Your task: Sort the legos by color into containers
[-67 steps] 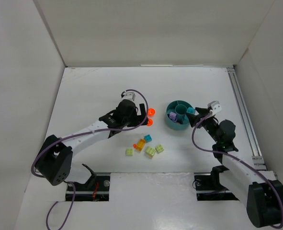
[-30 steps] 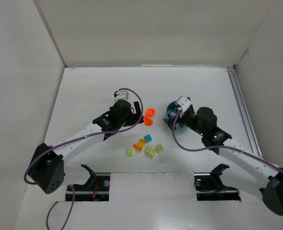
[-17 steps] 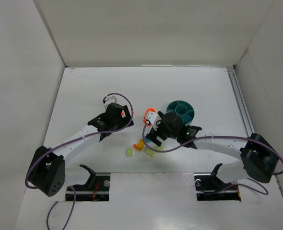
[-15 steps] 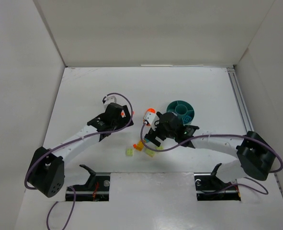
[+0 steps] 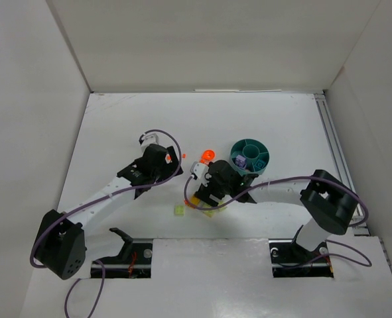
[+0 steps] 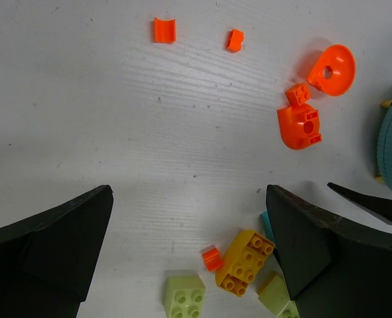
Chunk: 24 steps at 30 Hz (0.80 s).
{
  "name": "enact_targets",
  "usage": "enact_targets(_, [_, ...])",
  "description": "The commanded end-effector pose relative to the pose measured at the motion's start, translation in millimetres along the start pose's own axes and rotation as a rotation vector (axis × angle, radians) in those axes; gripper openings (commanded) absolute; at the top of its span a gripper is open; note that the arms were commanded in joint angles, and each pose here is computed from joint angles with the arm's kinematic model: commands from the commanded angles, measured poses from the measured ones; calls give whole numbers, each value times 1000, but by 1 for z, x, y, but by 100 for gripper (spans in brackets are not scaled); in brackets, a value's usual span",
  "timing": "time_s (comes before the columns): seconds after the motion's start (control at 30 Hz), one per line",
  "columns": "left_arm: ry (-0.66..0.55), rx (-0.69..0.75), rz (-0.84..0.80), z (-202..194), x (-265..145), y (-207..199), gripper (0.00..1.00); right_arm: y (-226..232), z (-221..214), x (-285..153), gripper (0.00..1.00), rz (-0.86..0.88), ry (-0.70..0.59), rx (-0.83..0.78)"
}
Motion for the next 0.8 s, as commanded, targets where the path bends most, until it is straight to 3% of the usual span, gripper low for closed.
enact_targets(0.0, [-37, 2, -13, 4, -3, 1, 100, -3, 22, 0, 97, -10, -54, 4])
enact_targets(0.3, [-36, 0, -26, 5, -3, -2, 100, -6, 24, 16, 84, -22, -28, 3])
enact_targets(0.57, [-36, 0, -26, 5, -3, -2, 100, -10, 32, 15, 41, -39, -45, 14])
enact_targets(0.77, [-42, -3, -32, 6, -3, -3, 100, -18, 52, -9, 34, -69, -127, 19])
Point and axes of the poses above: each gripper's point midway between its finger pads, its own x axis out along the fingers, its own y axis along the line the jaws close on, z = x × y, the point moved 5 cm from there along -x, back along the fingers, and after that the axes turned 5 degrees about -x, right-handed, at the moved point
